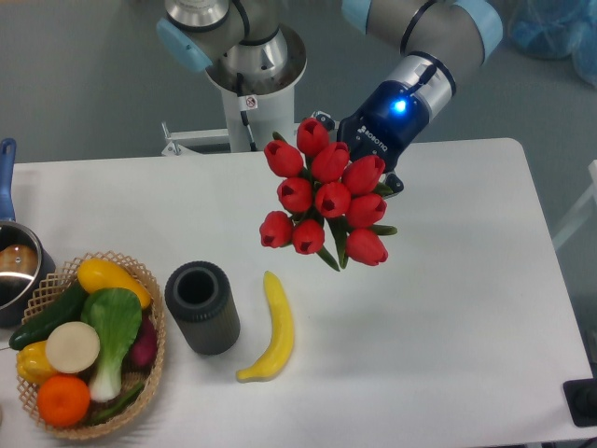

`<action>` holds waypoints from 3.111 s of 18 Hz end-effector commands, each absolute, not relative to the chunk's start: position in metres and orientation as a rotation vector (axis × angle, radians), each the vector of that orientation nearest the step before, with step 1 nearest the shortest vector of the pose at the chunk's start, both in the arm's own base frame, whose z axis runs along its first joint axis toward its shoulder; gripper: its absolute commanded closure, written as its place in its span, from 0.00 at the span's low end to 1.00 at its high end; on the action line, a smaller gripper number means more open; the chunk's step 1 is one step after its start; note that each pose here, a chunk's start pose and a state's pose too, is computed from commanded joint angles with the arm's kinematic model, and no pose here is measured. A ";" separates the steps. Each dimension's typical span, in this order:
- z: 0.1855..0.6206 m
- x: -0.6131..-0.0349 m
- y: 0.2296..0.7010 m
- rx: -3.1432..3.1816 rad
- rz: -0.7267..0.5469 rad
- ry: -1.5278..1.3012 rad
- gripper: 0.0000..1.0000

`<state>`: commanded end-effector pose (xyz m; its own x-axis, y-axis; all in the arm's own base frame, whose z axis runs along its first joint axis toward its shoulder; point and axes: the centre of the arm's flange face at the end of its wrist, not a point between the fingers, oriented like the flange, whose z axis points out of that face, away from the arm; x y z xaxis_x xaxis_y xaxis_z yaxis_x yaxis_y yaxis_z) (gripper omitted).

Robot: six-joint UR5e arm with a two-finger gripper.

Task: Insert the flowers into the vase
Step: 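Hold the red tulip bunch in the gripper above the table, then move the held tulips over the dark grey vase and lower stems in, then push the tulip stems down into the vase, adjusting the bunch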

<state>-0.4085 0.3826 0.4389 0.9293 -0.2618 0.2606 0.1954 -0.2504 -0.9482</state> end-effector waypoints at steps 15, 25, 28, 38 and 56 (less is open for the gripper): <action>0.424 -0.381 0.439 -1.637 -0.424 0.259 0.70; 0.403 -0.361 0.434 -1.415 -0.397 0.318 0.71; 0.402 -0.351 0.442 -1.381 -0.409 0.336 0.71; 0.384 -0.333 0.477 -1.326 -0.478 0.371 0.70; 0.345 -0.332 0.499 -1.339 -0.541 0.352 0.71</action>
<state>-0.3316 0.4991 0.3446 0.8275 -0.5578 0.0639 0.1669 0.1357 -0.9766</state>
